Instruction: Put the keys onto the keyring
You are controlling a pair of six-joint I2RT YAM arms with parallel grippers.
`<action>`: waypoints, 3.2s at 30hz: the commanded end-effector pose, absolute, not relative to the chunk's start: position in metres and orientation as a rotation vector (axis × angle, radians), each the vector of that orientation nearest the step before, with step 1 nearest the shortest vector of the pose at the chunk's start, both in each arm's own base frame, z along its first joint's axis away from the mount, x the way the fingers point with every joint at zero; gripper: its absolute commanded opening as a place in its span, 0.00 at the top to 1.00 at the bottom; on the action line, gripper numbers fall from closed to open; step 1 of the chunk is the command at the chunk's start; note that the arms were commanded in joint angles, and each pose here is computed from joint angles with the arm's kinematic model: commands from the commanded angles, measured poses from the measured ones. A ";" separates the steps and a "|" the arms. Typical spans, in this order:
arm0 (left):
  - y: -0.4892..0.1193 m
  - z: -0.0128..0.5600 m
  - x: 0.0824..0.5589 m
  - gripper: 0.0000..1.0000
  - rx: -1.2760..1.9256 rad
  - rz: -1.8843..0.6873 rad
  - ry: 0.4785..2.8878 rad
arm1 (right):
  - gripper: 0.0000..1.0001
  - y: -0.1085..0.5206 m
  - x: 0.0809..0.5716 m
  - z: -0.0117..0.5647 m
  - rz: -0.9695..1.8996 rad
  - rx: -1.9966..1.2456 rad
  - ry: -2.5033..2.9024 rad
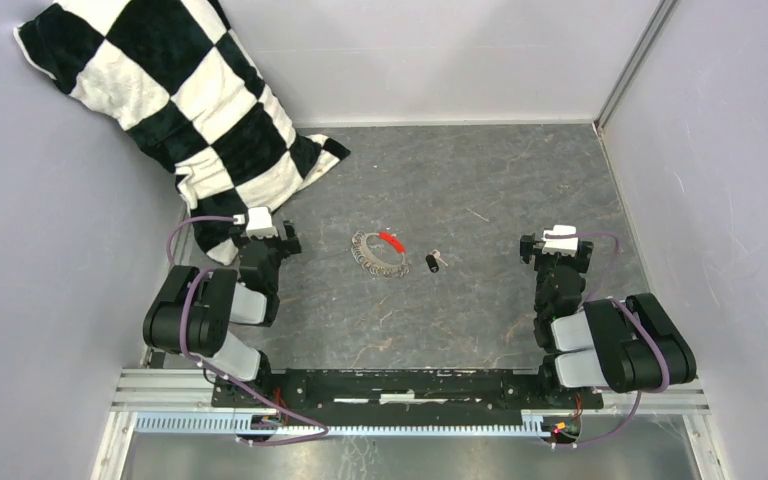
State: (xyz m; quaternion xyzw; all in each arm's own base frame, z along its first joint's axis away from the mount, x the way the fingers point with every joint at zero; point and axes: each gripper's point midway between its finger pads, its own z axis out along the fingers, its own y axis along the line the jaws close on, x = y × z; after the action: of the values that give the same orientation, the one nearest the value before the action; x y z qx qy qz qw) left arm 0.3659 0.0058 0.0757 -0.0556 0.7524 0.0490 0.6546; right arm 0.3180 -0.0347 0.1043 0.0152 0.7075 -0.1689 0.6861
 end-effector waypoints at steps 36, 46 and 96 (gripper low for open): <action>-0.032 0.211 0.418 0.00 0.499 0.022 1.977 | 0.02 0.169 0.359 0.151 0.296 -0.357 1.769; -0.058 0.206 0.410 0.00 0.590 -0.155 2.082 | 0.02 0.303 0.322 0.124 0.504 -1.004 1.739; -0.113 0.204 0.324 0.00 1.133 -0.399 1.903 | 0.99 0.383 0.291 0.135 0.660 -1.157 1.631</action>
State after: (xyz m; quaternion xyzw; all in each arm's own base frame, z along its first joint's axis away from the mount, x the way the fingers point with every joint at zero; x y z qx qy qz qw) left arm 0.3415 -0.1012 0.1871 0.3852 0.8093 -0.1607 0.4134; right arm 0.2972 0.3738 0.0815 -0.4861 0.7128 0.2354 0.4474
